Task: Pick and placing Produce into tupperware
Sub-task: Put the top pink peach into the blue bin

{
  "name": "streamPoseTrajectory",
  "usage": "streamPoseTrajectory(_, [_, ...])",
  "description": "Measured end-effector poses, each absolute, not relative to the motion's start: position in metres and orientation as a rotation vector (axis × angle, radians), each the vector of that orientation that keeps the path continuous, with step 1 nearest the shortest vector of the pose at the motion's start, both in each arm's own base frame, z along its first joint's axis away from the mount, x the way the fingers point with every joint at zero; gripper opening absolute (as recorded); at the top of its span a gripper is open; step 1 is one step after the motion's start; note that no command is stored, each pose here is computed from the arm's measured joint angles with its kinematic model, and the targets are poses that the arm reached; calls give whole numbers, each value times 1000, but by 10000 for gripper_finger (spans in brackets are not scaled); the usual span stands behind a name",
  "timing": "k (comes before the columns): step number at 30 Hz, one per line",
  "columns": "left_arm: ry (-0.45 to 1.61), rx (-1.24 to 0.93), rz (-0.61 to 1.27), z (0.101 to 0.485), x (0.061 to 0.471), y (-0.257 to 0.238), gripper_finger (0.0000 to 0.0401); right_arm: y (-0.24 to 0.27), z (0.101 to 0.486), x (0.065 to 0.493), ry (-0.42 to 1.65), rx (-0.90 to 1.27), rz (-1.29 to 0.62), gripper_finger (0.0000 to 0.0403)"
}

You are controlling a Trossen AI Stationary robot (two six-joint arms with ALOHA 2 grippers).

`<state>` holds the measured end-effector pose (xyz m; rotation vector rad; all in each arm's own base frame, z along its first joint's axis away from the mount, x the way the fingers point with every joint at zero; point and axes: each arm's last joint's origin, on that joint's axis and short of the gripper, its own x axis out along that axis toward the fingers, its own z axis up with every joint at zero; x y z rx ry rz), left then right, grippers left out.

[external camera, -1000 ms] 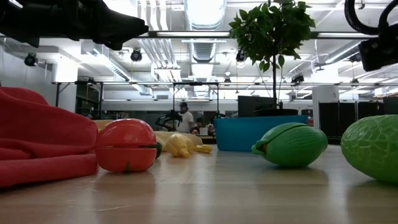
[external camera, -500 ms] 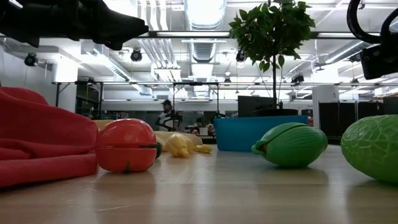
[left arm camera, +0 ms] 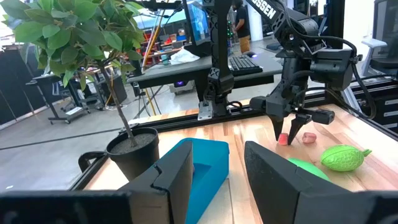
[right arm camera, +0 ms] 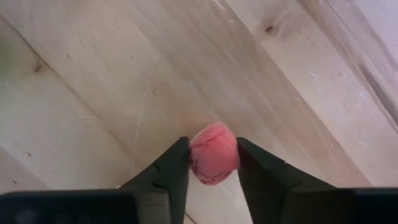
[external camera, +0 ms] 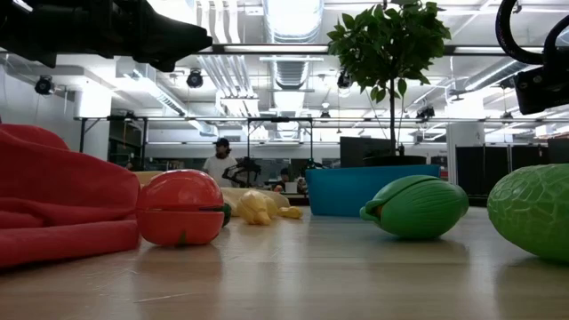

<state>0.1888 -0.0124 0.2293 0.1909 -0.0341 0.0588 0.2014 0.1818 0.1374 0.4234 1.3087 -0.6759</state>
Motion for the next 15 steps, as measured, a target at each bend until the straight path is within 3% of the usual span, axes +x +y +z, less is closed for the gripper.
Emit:
streamPoseTrajectory(6, [-34, 191, 59, 229, 189, -12, 132, 181, 140, 201, 1306, 421, -668, 75])
streamPoseTrajectory(15, [-34, 191, 59, 229, 189, -12, 132, 177, 141, 207, 1276, 363, -653, 71])
